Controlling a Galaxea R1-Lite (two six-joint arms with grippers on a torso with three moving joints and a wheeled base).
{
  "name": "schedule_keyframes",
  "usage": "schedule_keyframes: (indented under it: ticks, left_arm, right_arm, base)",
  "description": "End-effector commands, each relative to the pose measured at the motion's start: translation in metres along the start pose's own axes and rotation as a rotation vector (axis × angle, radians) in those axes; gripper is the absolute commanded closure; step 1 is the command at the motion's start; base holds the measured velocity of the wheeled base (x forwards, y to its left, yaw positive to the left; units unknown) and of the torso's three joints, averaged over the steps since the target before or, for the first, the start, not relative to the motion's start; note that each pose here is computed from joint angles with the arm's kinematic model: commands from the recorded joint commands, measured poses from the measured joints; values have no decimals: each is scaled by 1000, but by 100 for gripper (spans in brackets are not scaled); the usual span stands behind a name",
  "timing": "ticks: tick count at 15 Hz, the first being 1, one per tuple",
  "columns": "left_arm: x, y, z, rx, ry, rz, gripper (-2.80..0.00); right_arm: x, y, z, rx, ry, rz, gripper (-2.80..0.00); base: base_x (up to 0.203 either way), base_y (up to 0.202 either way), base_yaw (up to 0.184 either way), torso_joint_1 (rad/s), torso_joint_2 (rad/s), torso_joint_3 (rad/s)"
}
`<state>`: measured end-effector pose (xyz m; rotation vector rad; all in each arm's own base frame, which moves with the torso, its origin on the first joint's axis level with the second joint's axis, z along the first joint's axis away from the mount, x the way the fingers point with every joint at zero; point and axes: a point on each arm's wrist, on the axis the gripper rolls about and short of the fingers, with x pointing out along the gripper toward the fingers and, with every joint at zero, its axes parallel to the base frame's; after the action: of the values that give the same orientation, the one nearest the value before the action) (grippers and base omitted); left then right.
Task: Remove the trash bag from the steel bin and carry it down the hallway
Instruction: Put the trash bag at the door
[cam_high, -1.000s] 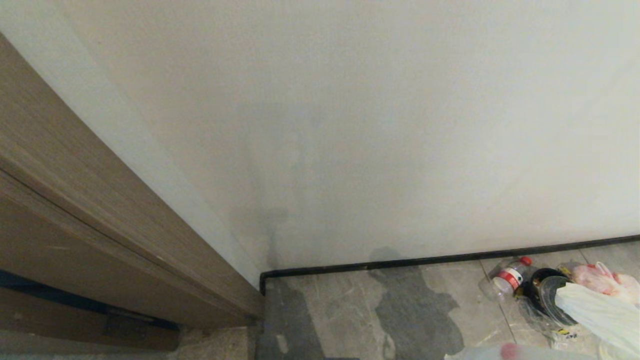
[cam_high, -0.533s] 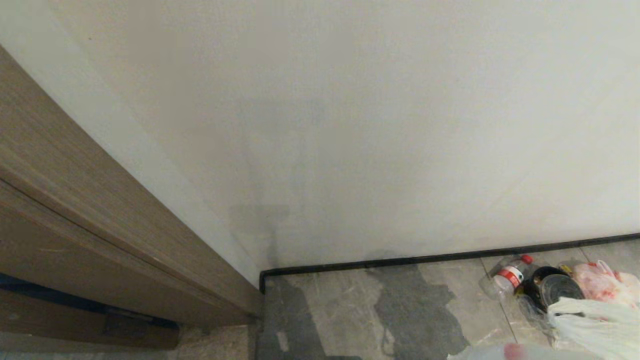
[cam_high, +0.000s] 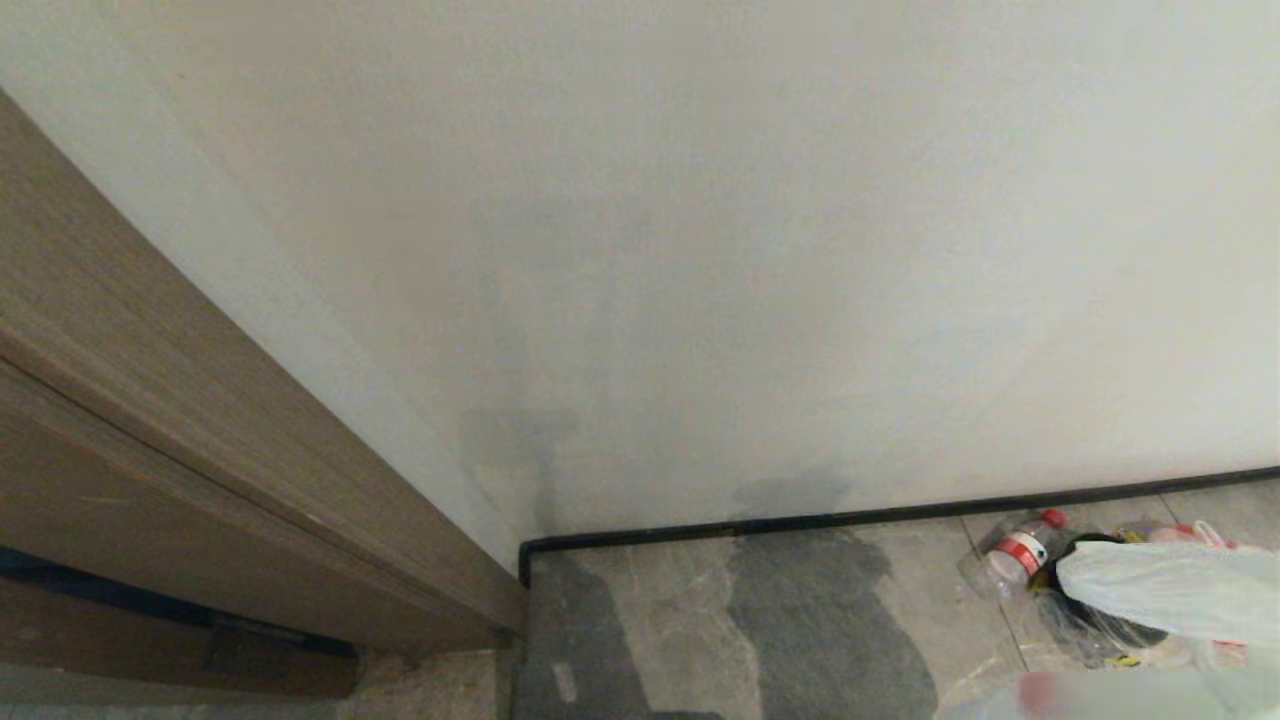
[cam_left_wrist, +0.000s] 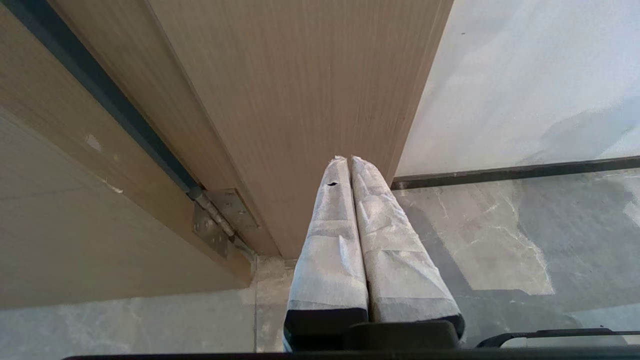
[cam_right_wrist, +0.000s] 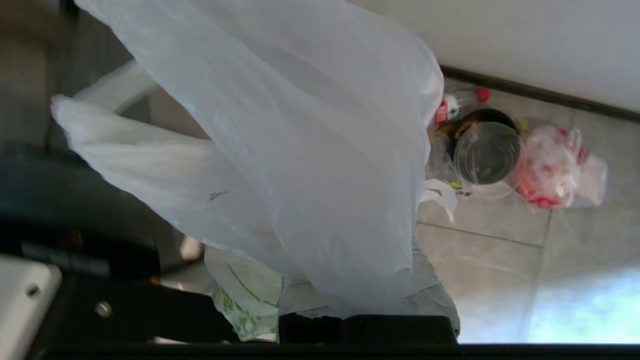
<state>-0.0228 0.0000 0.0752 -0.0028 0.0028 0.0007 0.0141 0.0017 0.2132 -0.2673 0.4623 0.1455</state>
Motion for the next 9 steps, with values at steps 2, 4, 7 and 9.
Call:
schedule_keyframes:
  ticks: [2, 4, 7, 9]
  left_arm:
    - [0, 0, 0, 0, 0, 0, 0]
    - [0, 0, 0, 0, 0, 0, 0]
    - [0, 0, 0, 0, 0, -1, 0]
    - [0, 0, 0, 0, 0, 1, 0]
  right_arm:
    - [72, -11, 39, -69, 249, 117, 0]
    - [96, -7, 47, -120, 315, 174, 0]
    - [134, 5, 47, -195, 433, 247, 0]
    - [152, 12, 45, -240, 472, 267, 0]
  base:
    - [0, 0, 0, 0, 0, 0]
    - [0, 0, 0, 0, 0, 0]
    - [0, 0, 0, 0, 0, 0]
    - [0, 0, 0, 0, 0, 0]
